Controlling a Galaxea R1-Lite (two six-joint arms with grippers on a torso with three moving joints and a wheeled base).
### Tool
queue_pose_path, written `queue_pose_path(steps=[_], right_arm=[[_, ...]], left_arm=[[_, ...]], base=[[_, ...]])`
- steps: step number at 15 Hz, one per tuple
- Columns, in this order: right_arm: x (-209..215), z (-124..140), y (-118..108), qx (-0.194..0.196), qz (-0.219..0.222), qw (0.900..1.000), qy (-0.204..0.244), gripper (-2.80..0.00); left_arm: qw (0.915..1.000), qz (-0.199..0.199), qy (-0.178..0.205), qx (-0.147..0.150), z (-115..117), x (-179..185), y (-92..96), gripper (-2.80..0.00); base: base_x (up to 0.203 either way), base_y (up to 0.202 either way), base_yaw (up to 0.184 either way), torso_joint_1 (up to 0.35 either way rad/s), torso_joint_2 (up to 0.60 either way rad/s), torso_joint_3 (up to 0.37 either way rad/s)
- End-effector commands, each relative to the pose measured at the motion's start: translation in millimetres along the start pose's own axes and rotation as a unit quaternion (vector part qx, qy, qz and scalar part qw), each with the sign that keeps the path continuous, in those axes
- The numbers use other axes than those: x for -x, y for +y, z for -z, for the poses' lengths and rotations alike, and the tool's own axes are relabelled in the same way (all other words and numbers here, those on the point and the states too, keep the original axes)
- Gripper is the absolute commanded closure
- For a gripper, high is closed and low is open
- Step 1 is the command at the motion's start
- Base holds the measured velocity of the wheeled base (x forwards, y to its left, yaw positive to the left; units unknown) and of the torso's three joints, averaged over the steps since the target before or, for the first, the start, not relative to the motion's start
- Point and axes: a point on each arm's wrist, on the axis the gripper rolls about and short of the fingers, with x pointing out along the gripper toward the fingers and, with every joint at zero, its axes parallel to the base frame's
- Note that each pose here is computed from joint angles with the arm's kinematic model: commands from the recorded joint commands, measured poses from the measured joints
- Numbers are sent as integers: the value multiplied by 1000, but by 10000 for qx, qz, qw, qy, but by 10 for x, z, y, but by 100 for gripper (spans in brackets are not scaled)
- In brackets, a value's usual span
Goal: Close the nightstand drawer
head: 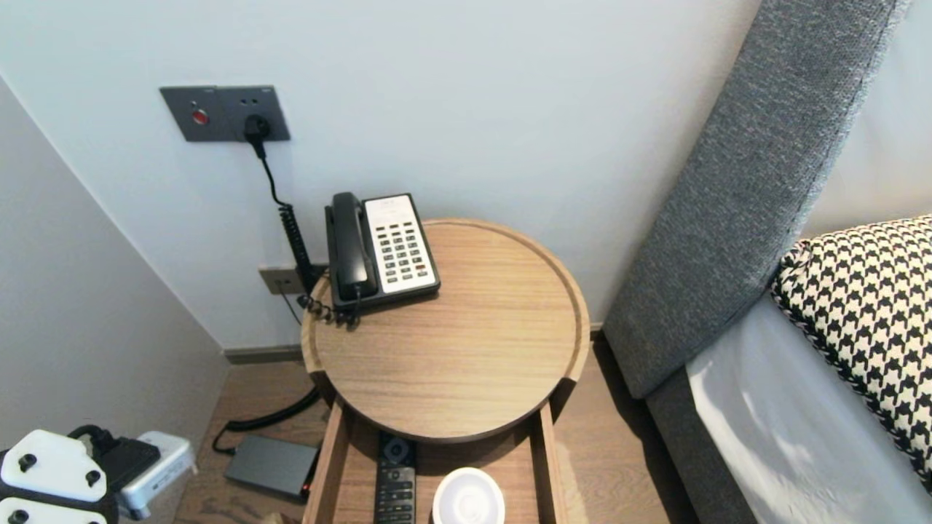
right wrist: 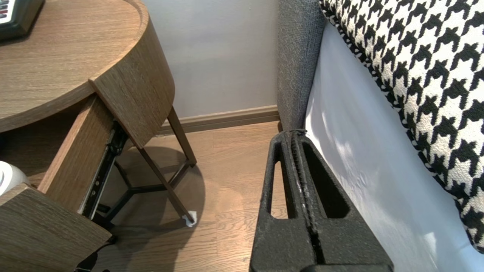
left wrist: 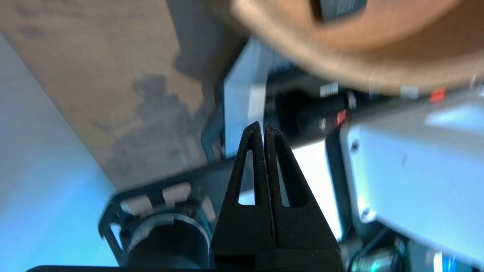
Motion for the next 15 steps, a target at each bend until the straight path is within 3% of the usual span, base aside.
queue_pose_path(steps=[1, 5, 15], right_arm=[[-17, 77, 0, 4, 0, 9999, 140, 0], [-17, 77, 0, 4, 0, 9999, 137, 0], [-18, 77, 0, 4, 0, 9999, 141, 0]], left_arm=[[9998, 64, 199, 0, 154, -56, 84, 0], [9997, 135, 188, 25, 244, -305, 85, 0], [9989, 281, -230, 296, 54, -659, -74, 0]], base=[[0, 0, 0, 0, 0, 0], [0, 0, 0, 0, 0, 0], [0, 0, 0, 0, 0, 0]])
